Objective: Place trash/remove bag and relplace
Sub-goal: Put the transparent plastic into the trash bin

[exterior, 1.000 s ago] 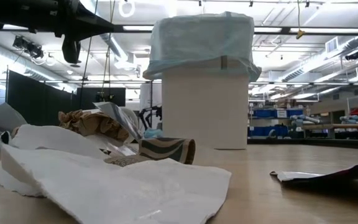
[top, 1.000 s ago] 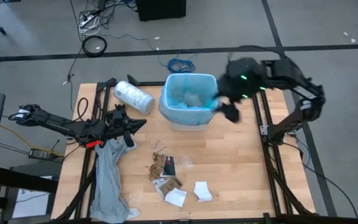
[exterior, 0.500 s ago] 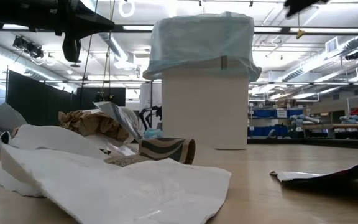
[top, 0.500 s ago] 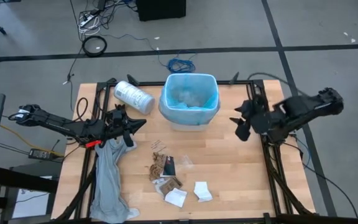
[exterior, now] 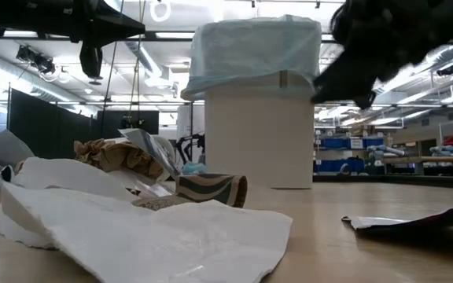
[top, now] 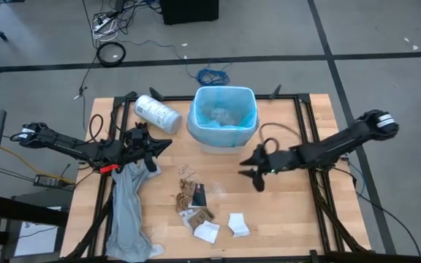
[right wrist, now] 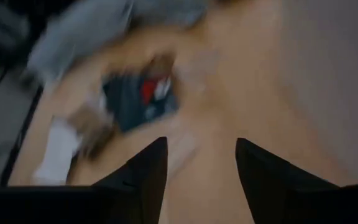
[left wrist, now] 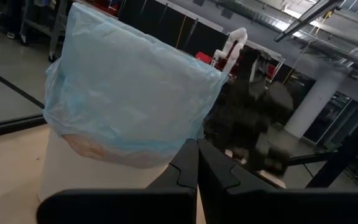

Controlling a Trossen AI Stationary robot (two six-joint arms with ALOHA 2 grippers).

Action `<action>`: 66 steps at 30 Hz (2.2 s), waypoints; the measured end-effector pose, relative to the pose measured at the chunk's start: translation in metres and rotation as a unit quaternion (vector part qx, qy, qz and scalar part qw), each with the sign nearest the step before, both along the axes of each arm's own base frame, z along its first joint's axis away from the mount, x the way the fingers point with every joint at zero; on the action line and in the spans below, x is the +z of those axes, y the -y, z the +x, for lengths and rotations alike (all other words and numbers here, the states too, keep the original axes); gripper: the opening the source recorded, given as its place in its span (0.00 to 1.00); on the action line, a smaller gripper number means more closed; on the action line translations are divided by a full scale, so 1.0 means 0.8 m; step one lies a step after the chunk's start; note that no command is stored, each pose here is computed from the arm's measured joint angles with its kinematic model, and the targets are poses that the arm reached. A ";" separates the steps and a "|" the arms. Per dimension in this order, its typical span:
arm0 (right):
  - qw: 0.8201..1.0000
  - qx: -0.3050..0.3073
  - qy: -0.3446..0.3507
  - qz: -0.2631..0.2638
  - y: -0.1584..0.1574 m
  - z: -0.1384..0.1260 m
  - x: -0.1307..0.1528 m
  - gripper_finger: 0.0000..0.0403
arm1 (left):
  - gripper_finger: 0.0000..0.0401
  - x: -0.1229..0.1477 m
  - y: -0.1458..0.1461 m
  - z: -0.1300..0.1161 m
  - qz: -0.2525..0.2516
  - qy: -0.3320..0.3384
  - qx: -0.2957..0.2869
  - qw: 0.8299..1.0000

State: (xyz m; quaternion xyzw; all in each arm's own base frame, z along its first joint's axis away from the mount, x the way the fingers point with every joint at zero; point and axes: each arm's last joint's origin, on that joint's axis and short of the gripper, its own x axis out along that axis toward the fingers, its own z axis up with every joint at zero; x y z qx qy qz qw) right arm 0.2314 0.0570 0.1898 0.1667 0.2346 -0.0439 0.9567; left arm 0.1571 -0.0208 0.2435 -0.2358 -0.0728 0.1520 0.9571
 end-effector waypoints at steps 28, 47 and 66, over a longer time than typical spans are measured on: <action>0.984 0.116 -0.077 -0.115 -0.032 0.114 -0.126 0.65 | 0.02 -0.004 0.000 0.000 0.004 -0.018 0.000 1.000; 0.972 0.052 -0.137 -0.185 -0.024 0.096 -0.014 0.00 | 0.02 -0.005 0.000 0.000 0.002 -0.020 0.007 1.000; 0.932 -0.134 0.144 -0.304 0.051 0.004 0.290 0.00 | 0.02 -0.011 -0.002 0.000 0.023 -0.050 0.028 0.998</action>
